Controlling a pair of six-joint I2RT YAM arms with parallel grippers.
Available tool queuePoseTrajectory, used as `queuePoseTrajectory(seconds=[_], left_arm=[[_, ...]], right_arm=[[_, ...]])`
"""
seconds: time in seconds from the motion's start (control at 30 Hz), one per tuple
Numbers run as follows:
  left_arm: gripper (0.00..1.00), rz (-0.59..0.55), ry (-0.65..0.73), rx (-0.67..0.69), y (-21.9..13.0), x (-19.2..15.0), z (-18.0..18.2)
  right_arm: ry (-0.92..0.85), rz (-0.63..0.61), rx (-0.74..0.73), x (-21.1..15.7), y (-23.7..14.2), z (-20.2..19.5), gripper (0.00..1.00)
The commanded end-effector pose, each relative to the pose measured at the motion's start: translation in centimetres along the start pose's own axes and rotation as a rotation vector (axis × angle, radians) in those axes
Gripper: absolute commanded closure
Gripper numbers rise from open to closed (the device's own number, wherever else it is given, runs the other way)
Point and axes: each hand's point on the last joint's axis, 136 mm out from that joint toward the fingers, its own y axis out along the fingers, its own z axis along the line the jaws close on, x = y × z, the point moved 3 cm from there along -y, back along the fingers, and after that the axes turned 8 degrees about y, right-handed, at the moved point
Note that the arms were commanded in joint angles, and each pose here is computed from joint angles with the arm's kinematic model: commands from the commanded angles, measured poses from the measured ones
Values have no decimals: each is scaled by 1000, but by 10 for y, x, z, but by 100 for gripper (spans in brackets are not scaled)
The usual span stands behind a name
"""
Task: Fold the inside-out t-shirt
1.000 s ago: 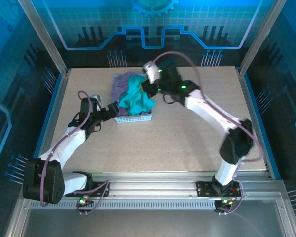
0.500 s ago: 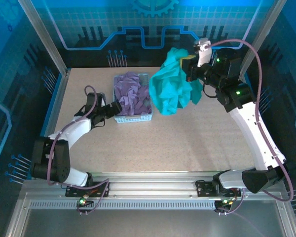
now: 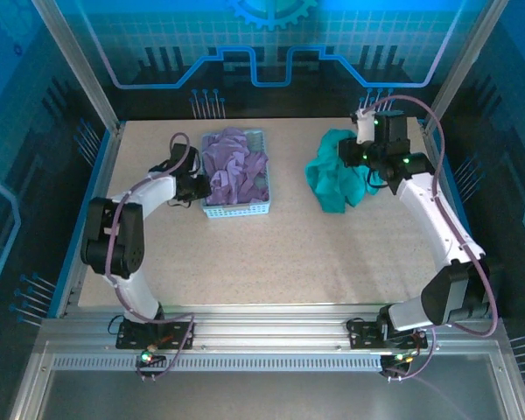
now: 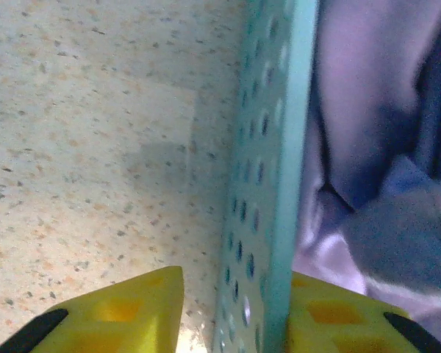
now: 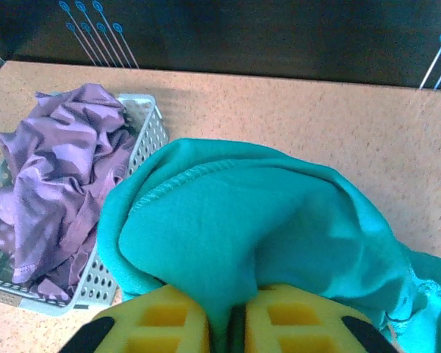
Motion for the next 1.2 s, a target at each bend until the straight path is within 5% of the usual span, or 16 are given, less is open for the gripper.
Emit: queuePoseTrajectory(seconds=[0.0, 0.13, 0.27, 0.4, 0.5, 0.57, 0.67, 0.9, 1.17], left_arm=[[75, 42, 58, 202, -6, 11, 38], [74, 14, 62, 423, -26, 40, 95], [58, -74, 43, 474, -64, 67, 108], [41, -218, 77, 341, -96, 64, 56], [35, -290, 160, 105, -100, 46, -5], [33, -297, 202, -65, -91, 32, -41], [33, -252, 258, -86, -71, 23, -64], [42, -156, 354, -58, -17, 30, -92], [74, -121, 414, 189, 18, 55, -68]], right_arm=[[-10, -61, 35, 13, -11, 5, 79], [-29, -62, 8, 7, -20, 1, 74], [-27, -69, 4, 0, -27, 0, 70], [6, -60, 49, -11, -24, 4, 67], [20, -43, 90, -21, -15, 10, 63], [22, -26, 105, -27, -7, 13, 61], [22, 2, 131, -33, 4, 20, 59], [-5, 22, 156, -39, 8, 34, 57], [-20, 43, 165, -45, 6, 38, 57]])
